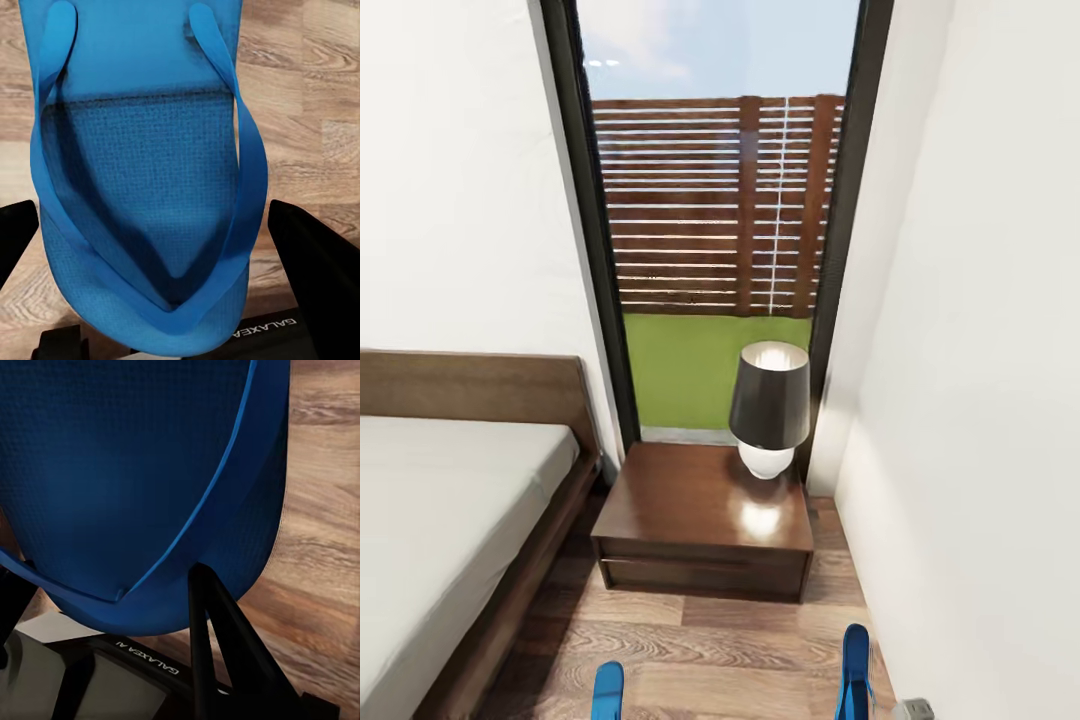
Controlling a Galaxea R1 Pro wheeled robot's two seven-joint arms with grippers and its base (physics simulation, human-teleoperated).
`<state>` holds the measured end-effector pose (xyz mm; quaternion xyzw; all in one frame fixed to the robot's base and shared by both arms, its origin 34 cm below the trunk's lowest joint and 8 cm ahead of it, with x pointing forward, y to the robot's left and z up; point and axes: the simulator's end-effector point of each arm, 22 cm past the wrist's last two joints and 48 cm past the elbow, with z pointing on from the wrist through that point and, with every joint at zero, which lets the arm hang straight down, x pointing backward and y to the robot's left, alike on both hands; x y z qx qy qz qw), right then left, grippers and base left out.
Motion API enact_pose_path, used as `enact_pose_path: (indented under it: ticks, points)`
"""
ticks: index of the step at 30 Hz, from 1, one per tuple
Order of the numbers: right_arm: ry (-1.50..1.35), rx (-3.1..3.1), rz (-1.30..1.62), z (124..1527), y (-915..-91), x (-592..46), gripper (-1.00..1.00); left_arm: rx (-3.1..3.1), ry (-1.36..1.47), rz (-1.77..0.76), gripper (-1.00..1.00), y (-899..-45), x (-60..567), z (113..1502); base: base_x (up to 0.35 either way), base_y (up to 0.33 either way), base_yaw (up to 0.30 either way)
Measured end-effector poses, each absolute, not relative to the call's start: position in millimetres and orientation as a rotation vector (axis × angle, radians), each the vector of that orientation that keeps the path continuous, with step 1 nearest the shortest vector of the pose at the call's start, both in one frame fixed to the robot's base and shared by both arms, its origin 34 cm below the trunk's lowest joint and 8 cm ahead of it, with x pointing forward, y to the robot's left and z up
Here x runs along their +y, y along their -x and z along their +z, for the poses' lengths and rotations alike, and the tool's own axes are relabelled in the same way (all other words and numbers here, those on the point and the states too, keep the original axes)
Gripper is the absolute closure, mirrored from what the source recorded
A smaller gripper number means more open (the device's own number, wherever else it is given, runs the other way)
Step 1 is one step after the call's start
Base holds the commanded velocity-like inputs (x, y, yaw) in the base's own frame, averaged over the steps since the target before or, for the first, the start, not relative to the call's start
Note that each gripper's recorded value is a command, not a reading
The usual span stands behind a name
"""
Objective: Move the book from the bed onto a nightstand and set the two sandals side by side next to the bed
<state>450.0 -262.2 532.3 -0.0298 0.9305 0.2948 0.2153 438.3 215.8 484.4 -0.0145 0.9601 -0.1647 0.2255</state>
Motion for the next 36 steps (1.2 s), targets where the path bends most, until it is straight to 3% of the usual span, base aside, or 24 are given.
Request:
enact_pose_path:
  ticks: [22,36]
  points:
    - [0.083,2.580,0.817,532.3,-450.0,-262.1,1.00,2.645,0.040,-0.473,1.00,-438.1,205.2,484.9,0.000,-0.119,0.246]
    - [0.083,2.580,0.817,532.3,-449.9,-262.1,1.00,2.645,0.040,-0.473,1.00,-438.2,205.3,485.0,0.000,-0.009,0.245]
